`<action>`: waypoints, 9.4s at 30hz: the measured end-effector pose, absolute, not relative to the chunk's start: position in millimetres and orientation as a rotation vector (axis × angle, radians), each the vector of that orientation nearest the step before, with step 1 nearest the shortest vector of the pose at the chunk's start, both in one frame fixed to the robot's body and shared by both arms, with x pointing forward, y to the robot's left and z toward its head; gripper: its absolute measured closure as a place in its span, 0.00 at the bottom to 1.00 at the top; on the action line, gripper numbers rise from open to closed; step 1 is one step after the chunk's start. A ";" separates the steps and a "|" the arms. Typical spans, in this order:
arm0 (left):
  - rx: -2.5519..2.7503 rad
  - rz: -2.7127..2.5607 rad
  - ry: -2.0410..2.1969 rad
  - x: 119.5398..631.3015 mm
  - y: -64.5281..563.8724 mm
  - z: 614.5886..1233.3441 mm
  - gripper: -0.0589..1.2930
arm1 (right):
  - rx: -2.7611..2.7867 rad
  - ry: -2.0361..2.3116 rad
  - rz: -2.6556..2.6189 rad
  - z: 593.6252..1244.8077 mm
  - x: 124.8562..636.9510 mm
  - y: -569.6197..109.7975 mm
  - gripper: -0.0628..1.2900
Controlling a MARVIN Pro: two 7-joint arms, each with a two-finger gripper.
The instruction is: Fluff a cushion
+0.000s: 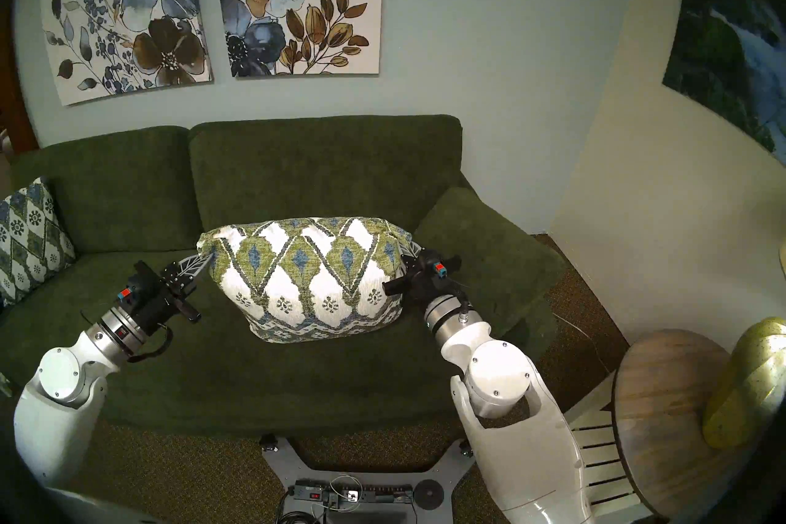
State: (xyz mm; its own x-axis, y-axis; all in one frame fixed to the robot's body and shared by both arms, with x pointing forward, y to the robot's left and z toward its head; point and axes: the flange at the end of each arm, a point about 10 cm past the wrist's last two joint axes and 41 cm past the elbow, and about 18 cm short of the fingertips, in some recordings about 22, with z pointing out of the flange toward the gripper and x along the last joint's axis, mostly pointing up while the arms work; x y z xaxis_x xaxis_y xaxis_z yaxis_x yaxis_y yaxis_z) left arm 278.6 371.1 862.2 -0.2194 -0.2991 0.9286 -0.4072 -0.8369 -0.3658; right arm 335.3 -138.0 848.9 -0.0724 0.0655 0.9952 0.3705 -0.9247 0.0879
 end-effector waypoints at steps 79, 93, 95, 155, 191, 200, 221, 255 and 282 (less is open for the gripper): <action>1.940 2.380 -1.022 323.3 368.3 848.6 0.97 | -2.055 -0.350 -2.185 831.8 357.4 -110.5 0.98; 1.468 2.791 -1.235 333.4 369.9 991.3 0.97 | -1.671 -0.239 -2.505 944.4 376.9 -116.1 0.98; 1.417 2.822 -1.257 329.7 367.5 1005.0 0.97 | -1.625 -0.221 -2.544 958.7 376.6 -119.7 0.98; 1.573 2.720 -1.413 353.4 363.2 965.1 0.97 | -1.711 -0.175 -2.556 933.8 381.6 -125.0 0.98; 2.073 2.114 -1.249 254.7 337.0 723.7 0.97 | -2.335 -0.465 -2.014 754.1 310.2 -131.5 0.98; 2.015 2.207 -1.292 282.8 342.1 735.8 0.97 | -2.328 -0.560 -2.028 774.4 331.0 -132.7 0.98; 1.926 2.453 -1.446 361.4 378.8 837.5 0.97 | -2.186 -0.575 -2.161 849.2 390.6 -112.9 0.98; 2.041 2.134 -1.593 385.0 354.9 784.6 0.97 | -2.349 -0.520 -2.069 805.6 434.3 -136.1 0.98; 1.959 2.374 -1.604 430.2 365.3 825.2 0.97 | -2.192 -0.522 -2.235 841.5 467.6 -124.2 0.98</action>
State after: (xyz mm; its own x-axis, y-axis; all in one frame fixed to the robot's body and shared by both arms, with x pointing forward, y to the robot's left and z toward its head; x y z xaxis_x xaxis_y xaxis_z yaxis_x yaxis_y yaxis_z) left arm 430.2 365.3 825.2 -0.3263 -0.7290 0.6018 -0.2864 -0.5305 -0.7979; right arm 467.6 -124.2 841.5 -0.0460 0.2496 0.9672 0.2044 -0.9454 0.2537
